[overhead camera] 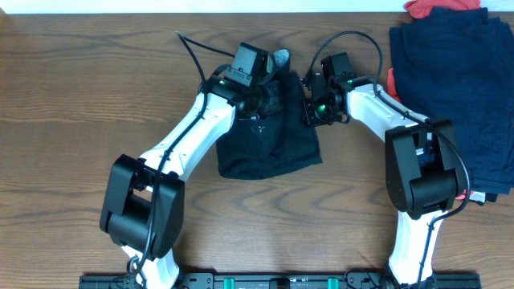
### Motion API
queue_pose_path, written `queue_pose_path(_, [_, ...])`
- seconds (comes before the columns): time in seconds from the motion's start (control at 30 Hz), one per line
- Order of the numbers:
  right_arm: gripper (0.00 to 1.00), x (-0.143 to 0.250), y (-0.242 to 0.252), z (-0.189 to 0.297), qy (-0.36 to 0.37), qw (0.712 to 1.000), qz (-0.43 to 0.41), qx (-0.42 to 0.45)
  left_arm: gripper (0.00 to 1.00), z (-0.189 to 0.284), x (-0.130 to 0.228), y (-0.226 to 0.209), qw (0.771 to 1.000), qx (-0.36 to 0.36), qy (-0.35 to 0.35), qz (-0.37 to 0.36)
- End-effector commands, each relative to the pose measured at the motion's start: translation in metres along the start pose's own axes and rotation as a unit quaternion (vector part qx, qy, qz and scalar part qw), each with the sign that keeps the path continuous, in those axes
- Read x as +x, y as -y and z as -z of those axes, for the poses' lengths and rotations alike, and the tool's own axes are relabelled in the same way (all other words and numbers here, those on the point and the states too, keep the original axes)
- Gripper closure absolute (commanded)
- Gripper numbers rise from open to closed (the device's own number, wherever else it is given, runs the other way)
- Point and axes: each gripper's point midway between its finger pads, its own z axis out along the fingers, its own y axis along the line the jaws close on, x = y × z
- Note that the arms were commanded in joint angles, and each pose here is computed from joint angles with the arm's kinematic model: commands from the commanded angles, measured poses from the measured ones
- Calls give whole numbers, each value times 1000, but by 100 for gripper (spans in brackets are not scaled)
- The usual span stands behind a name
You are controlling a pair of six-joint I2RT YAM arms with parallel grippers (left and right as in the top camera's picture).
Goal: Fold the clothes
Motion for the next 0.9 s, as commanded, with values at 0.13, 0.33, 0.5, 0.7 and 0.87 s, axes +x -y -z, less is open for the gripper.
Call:
queue_pose_path(0.13, [96, 17, 9, -24, -30, 999, -23, 5, 35, 1, 2, 29, 999, 42, -7, -1])
queue_pose_path(0.33, [89, 14, 4, -22, -25, 999, -33, -16, 9, 9, -2, 29, 999, 48, -2, 2])
queue_pose_path(0.5, [69, 6, 2, -11, -12, 998, -45, -33, 1, 45, -16, 30, 998, 52, 28, -17])
queue_pose_path(0.7, [58, -21, -3, 47, 35, 997, -49, -40, 2, 99, -34, 7, 997, 16, 75, -23])
queue_pose_path(0.87, [47, -37, -7, 106, 86, 995, -46, -29, 2, 121, -32, -25, 996, -37, 78, -22])
